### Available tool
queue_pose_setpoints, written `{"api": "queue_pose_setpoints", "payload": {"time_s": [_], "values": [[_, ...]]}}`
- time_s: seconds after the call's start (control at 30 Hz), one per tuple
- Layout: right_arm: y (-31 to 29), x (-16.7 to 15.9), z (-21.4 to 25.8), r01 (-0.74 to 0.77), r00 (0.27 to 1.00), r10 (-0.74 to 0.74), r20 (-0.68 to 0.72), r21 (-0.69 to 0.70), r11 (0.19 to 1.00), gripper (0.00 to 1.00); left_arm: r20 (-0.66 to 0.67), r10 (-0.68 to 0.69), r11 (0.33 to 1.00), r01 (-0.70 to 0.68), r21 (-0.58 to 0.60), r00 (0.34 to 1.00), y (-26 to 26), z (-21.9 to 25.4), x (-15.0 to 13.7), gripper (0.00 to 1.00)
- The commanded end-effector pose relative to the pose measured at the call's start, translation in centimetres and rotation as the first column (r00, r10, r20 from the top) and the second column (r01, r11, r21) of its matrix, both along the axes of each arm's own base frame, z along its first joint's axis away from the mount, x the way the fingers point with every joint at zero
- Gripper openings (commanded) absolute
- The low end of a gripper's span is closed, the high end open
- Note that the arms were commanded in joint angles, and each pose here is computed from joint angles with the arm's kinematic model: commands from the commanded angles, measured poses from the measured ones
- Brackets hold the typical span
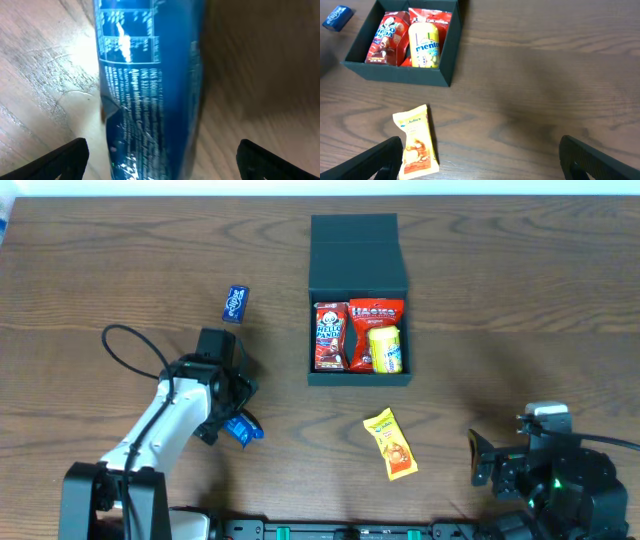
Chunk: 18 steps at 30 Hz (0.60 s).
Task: Pack container
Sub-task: 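Grasp the blue snack bar with the left gripper and lift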
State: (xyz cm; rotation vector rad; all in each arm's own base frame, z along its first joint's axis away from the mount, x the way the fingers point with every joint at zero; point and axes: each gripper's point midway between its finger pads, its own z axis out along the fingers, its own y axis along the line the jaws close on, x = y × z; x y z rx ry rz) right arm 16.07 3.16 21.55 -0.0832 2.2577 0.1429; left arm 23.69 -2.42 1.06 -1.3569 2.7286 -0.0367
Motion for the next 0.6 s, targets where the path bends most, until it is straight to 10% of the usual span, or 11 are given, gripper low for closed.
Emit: {"api": "queue_pose_setpoints", "payload": {"time_s": [0.0,0.1,0.33,0.57], "values": [[-0.07,-0.02,-0.04,0.011,1.0,-0.011,-0.002,0.01,1.0,0.99,-0.043,-0.009,1.0,0.009,0.006,0.999,0.29,-1.21,-1.33,0.96],[-0.07,-0.02,-0.04,0.011,1.0,-0.011,-0.002,0.01,1.0,0.99,-0.046,-0.008,1.0,0.008,0.007,0.999,0.32,-1.53,-1.61,1.0],[-0.07,-0.02,-0.04,0.011,1.0,-0.011,-0.002,0.01,1.0,0.99,-0.043,-0.008,1.0,0.008,0.007,0.999,0.32,-1.55,-1.54,0.52],[-0.07,-0.02,-0.04,0.011,1.0,-0.011,-0.002,0.01,1.0,0.99,-0.044,-0.009,1.0,0.009,0.007,0.999,0.31,-1.56,-1.57,0.43]]}}
